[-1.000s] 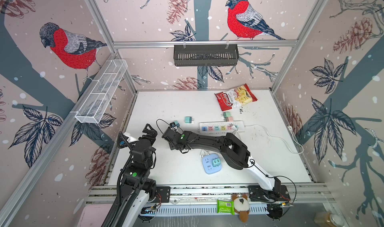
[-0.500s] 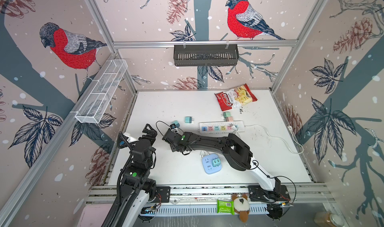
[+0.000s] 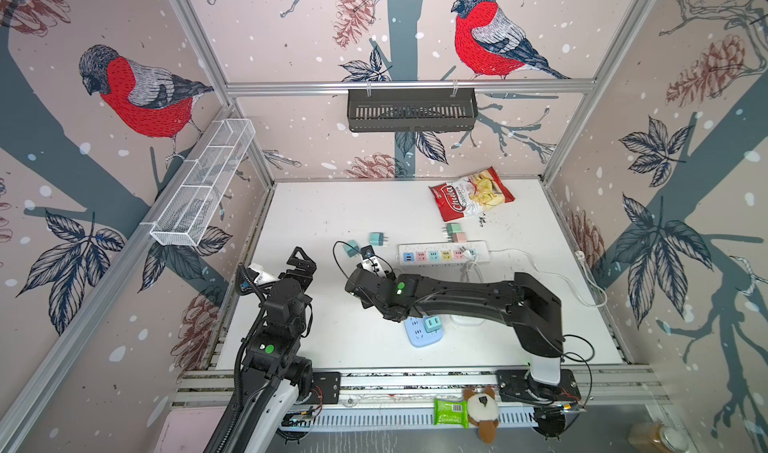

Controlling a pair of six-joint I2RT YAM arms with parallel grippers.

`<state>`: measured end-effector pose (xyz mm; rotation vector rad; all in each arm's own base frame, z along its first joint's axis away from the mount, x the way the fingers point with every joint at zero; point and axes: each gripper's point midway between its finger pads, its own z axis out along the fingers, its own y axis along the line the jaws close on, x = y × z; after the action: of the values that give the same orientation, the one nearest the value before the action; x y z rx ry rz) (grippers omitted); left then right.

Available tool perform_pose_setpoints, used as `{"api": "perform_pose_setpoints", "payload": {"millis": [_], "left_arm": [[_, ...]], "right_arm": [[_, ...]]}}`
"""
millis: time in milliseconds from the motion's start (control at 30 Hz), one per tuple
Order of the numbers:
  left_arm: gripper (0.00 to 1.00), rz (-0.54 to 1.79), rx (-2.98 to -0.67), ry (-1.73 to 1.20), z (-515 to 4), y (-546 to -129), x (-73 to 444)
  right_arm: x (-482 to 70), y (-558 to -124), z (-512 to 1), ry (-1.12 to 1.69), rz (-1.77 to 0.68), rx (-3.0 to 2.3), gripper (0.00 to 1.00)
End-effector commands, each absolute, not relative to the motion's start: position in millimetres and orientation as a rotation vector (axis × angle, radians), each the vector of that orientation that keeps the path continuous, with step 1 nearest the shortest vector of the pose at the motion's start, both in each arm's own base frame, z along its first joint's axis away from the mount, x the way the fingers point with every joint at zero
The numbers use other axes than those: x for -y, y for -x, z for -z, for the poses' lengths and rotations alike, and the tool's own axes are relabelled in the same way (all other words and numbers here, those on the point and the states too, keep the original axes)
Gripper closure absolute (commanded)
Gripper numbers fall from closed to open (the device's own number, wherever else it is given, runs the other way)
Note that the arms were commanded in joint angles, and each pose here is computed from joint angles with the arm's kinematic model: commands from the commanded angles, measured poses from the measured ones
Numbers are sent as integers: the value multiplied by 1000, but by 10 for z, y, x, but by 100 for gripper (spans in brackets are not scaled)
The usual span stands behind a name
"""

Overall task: Insert the plug
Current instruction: 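Lift the mint-green charger off the table with the right gripper, then carry the charger toward the left gripper while the left gripper moves to meet it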

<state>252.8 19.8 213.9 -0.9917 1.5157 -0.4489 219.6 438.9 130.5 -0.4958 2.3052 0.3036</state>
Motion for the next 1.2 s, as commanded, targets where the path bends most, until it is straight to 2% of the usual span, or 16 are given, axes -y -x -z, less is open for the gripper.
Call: {"api": "perform_pose_setpoints", "payload": {"millis": [0, 233, 400, 667, 800, 833, 900, 1167], "left_arm": [[3, 503, -1481, 921, -2291, -2570, -122], [3, 622, -1488, 729, -2492, -2640, 160], [3, 732, -1556, 540, -2701, -2709, 507], [4, 801, -1646, 314, -2881, -2780, 965], [5, 824, -1680, 225, -2938, -2768, 1192], [6, 830, -1685, 202, -2954, -2761, 1246], [8, 831, -1691, 165, -2982, -2746, 1335], [10, 786, -1729, 11, -3021, -2653, 1765]], "right_arm": [[-4233, -2252, -1583, 385, -343, -2212, 84], [-3629, -2213, -1836, 276, -347, -2124, 86], [-3155, -2180, -1980, 179, -343, -2060, 89], [-2609, -2095, -2148, 111, -413, -1939, 89], [-2495, -2107, -2143, 105, -380, -1910, 90], [-2494, -2117, -2136, 108, -365, -1907, 95], [-2559, -2121, -2101, 160, -344, -1907, 97], [-2586, -2178, -2023, 202, -214, -1878, 99]]}}
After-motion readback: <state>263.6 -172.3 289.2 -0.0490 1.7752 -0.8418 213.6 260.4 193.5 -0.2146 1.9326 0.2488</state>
